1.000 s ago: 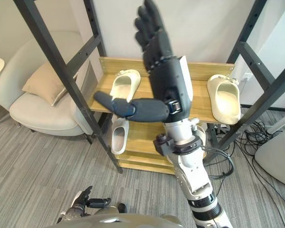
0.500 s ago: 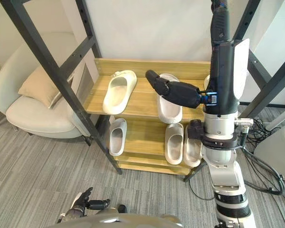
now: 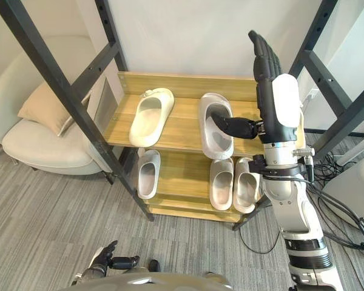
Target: Organize the slippers on the shoe rack
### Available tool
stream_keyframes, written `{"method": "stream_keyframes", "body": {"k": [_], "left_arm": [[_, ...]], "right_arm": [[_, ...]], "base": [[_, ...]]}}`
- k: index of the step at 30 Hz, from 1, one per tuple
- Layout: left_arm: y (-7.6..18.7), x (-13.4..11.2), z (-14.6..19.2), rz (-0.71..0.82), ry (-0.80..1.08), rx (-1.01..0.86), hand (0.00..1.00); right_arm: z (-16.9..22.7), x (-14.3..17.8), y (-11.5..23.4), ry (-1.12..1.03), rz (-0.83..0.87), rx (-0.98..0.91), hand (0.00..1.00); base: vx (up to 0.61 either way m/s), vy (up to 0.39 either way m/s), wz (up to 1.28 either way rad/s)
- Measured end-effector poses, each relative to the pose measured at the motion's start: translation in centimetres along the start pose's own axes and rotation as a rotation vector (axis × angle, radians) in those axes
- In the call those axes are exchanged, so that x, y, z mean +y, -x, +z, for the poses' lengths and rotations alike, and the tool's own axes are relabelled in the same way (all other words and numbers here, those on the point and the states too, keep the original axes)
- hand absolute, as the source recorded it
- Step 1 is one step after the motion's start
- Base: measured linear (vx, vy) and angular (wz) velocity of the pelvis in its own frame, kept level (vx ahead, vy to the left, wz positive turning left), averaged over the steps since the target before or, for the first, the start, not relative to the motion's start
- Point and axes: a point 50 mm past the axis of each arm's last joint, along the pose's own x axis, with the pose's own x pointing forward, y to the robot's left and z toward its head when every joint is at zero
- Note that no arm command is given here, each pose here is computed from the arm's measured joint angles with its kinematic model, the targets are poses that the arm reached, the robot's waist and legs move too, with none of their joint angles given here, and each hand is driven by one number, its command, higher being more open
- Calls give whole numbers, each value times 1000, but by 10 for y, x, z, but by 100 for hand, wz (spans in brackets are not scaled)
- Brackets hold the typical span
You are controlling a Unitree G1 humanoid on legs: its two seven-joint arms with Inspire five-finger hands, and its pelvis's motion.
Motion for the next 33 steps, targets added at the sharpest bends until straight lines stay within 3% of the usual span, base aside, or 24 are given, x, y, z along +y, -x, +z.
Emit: {"method": "stream_keyframes", "body": {"k": [15,16,33], "left_arm": [[0,3,0,0,-4,-7,100],[0,4,0,-1,-4,-7,100],[-1,10,4,6,-10,-25,100]], "right_arm": [[-23,19,10,63,115,114,100],[-22,20,10,62,120,114,0],[-22,36,-20,-127,173,115,0]], "base": [[0,0,0],[0,0,0],[-1,0,1]]}}
